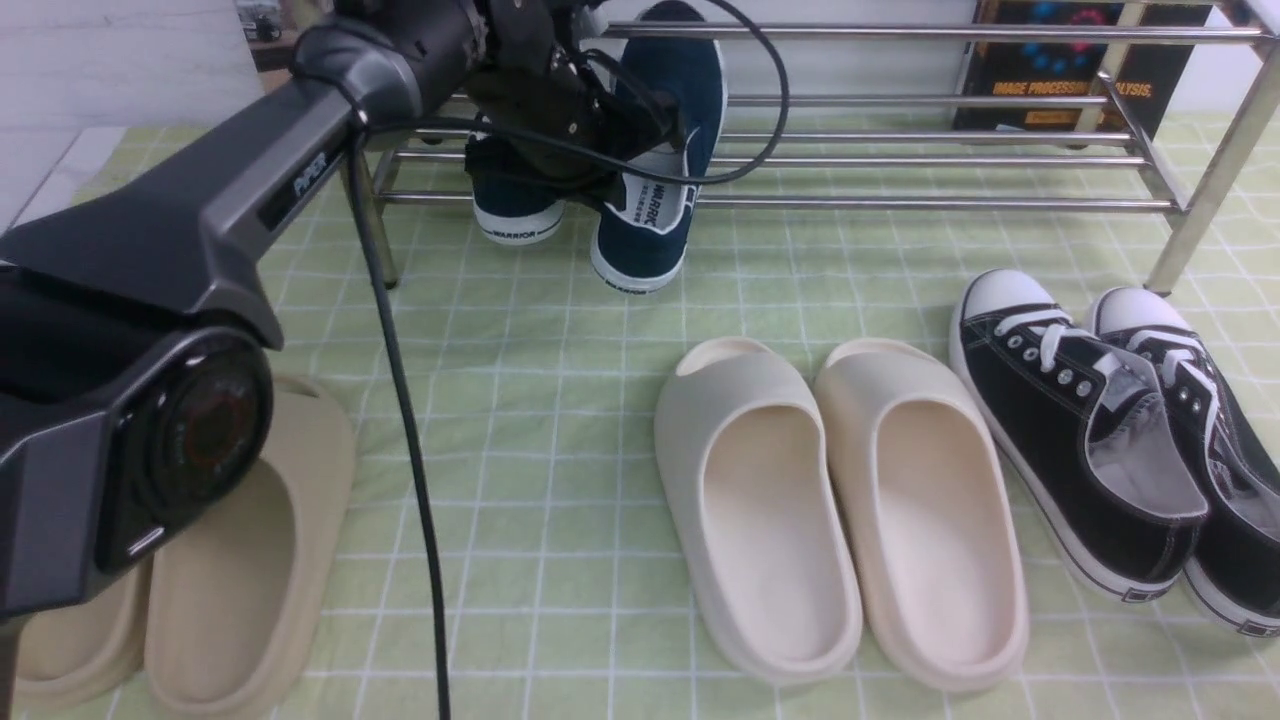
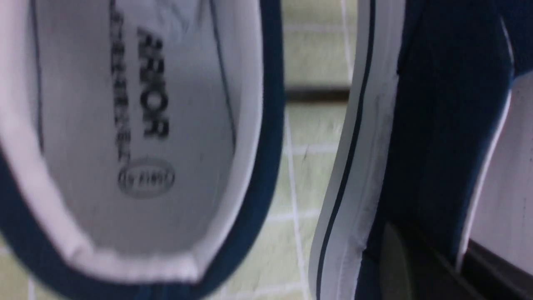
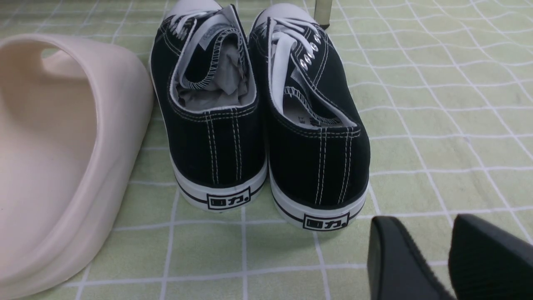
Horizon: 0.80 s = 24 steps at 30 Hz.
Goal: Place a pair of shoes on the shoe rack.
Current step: Use the left arm to put a shoe into the shoe rack
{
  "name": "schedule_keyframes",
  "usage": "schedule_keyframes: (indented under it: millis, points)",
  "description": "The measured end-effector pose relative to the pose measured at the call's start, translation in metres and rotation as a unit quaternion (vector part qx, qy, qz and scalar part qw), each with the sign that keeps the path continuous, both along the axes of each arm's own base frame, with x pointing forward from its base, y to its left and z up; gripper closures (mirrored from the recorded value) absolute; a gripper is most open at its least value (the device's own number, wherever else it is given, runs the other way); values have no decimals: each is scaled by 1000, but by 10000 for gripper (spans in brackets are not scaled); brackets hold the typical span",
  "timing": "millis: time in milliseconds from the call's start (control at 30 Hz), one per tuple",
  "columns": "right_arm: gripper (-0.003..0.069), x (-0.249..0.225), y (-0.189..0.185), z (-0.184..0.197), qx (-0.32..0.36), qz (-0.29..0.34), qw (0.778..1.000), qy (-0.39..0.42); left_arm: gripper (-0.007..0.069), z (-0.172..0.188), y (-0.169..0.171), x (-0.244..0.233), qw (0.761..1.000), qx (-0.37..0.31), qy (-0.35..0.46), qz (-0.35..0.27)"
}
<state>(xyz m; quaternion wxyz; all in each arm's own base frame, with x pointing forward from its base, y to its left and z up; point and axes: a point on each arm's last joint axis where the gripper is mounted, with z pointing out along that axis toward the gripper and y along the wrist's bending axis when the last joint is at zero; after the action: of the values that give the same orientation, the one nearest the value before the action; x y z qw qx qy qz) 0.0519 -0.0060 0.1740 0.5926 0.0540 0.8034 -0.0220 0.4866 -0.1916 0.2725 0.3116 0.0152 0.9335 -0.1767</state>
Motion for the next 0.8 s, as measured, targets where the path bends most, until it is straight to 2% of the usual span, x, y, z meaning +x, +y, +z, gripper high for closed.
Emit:
schedule_keyframes:
  millis: [633, 800]
  points:
    - [419, 0, 0, 0, 0, 0, 1000, 0, 622, -7, 0, 9, 999, 9, -34, 5]
    - [419, 0, 0, 0, 0, 0, 1000, 0, 584, -7, 0, 10, 999, 6, -34, 11]
